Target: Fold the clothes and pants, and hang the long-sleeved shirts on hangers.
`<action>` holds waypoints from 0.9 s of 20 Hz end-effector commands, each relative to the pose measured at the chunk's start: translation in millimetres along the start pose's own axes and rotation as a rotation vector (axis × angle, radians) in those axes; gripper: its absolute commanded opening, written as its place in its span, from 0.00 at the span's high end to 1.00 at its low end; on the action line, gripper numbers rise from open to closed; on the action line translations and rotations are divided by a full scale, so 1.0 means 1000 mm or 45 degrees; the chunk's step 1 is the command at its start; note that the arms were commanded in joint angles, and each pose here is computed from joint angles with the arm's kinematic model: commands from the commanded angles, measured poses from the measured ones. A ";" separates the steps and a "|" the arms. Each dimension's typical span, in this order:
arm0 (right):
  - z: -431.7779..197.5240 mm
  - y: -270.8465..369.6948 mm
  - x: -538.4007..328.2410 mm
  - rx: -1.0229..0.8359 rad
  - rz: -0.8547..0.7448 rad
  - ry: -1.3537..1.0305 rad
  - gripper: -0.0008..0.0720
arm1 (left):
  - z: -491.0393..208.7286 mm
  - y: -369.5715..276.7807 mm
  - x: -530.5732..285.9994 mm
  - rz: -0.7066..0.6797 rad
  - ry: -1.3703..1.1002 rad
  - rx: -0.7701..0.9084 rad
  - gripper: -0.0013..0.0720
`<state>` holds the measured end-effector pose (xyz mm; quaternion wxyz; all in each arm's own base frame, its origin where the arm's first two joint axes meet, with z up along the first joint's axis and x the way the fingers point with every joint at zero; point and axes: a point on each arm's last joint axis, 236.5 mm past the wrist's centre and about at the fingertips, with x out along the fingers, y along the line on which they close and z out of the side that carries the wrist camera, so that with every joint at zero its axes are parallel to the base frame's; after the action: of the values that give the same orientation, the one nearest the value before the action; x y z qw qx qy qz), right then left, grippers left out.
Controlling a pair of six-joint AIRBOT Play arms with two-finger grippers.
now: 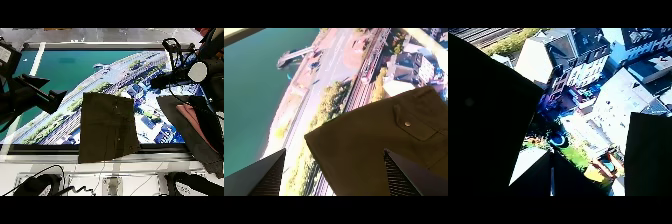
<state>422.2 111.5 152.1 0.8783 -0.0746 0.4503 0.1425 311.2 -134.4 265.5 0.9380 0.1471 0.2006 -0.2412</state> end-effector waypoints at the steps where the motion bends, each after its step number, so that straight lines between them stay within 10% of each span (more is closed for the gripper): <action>1: 0.000 0.001 0.000 -0.001 0.001 0.000 0.95 | 0.000 0.001 0.000 0.002 -0.002 0.000 0.04; 12: 0.017 -0.007 0.000 -0.014 -0.036 -0.089 0.95 | 0.015 0.004 -0.001 0.021 -0.079 0.017 0.04; 18: -0.167 -0.047 0.017 0.011 0.147 0.746 0.95 | -0.016 0.005 0.001 0.024 0.086 0.039 0.04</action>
<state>391.5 52.2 91.5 0.8127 -0.1090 0.5595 0.1206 315.1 -134.7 271.0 0.9406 0.1530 0.1858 -0.2393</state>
